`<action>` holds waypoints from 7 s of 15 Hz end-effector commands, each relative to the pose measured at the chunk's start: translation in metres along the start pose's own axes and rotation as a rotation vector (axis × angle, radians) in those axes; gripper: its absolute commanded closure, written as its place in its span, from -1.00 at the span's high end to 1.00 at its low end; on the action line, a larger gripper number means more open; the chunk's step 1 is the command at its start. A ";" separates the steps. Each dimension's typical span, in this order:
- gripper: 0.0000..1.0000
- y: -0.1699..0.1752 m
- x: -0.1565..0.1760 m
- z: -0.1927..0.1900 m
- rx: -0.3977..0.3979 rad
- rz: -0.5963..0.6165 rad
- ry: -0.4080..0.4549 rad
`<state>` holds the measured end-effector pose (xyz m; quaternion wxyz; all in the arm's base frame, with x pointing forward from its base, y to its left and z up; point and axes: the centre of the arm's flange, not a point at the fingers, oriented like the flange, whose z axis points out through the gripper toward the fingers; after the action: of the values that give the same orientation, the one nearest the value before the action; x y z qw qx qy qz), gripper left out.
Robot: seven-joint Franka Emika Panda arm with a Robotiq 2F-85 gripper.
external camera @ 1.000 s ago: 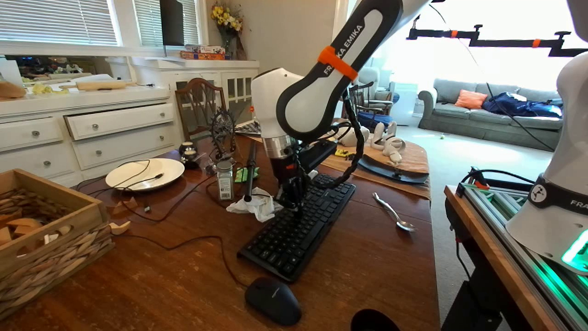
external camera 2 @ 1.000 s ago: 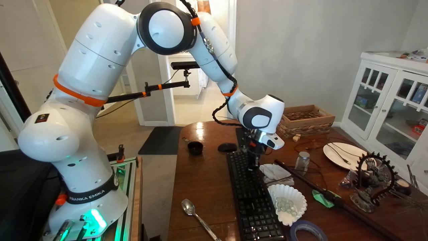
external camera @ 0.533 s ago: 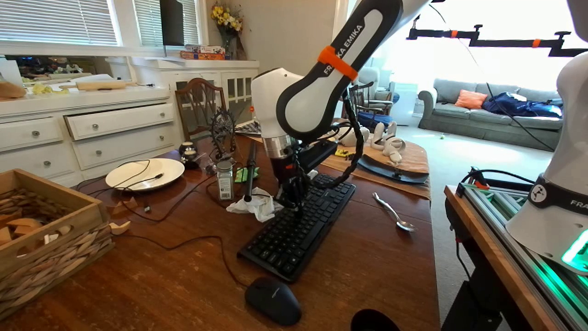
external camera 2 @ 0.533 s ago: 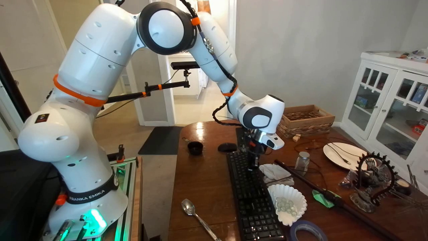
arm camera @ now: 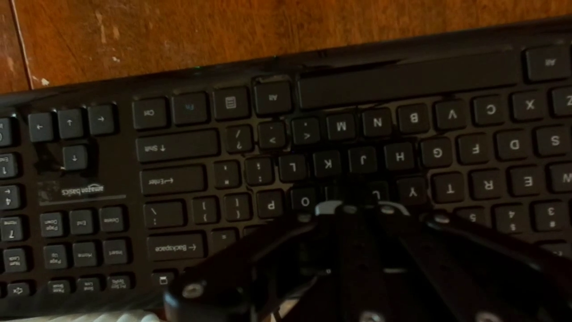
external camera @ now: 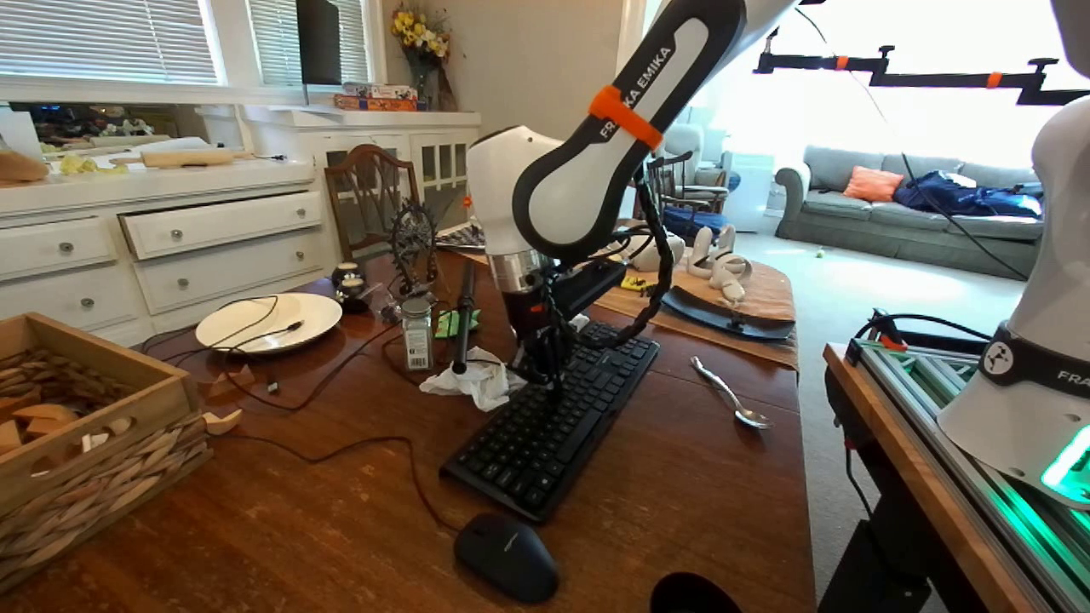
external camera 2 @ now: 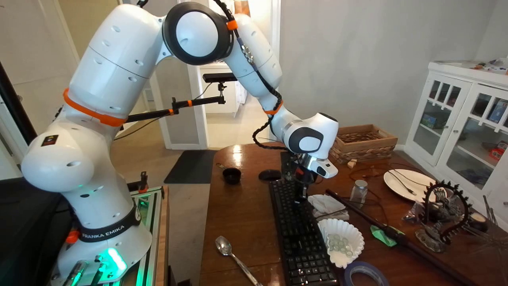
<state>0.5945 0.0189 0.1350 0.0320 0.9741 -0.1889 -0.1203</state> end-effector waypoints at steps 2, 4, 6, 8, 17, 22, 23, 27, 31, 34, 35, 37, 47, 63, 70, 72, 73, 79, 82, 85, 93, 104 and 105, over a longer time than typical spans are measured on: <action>-1.00 0.000 -0.005 0.000 0.006 0.020 -0.031; -1.00 0.002 -0.003 0.003 0.007 0.021 -0.041; -1.00 0.004 0.001 0.010 0.003 0.014 -0.043; -1.00 0.005 0.007 0.017 0.003 0.005 -0.039; -1.00 -0.004 -0.008 0.006 -0.003 -0.031 -0.036; -1.00 -0.020 -0.039 -0.011 -0.011 -0.032 -0.022; -1.00 -0.022 -0.041 -0.011 -0.015 -0.033 -0.021; -1.00 -0.035 -0.043 -0.010 -0.014 -0.070 -0.020; -1.00 -0.052 -0.044 -0.011 -0.002 -0.098 -0.003; -1.00 -0.060 -0.043 -0.012 0.001 -0.105 -0.008; -1.00 -0.061 -0.043 -0.012 0.002 -0.108 -0.012; -1.00 -0.063 -0.044 -0.009 0.003 -0.111 -0.022; -1.00 -0.067 -0.041 0.001 -0.010 -0.158 -0.011; -1.00 -0.079 -0.037 0.010 -0.013 -0.212 -0.030; -1.00 -0.080 -0.032 0.020 -0.017 -0.209 -0.048; -1.00 -0.080 -0.029 0.022 -0.017 -0.208 -0.058; -1.00 -0.081 -0.028 0.022 -0.018 -0.208 -0.060; -1.00 -0.080 -0.045 0.002 -0.009 -0.204 -0.055; -1.00 -0.076 -0.053 -0.009 -0.002 -0.198 -0.033; -1.00 -0.065 -0.051 -0.016 0.000 -0.170 -0.030; -1.00 -0.013 -0.046 -0.009 0.010 -0.064 -0.058; -1.00 0.009 -0.030 -0.005 0.032 -0.047 -0.034; -1.00 0.009 -0.029 -0.004 0.032 -0.045 -0.031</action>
<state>0.5700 0.0211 0.1509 0.0191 0.9749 -0.1719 -0.1400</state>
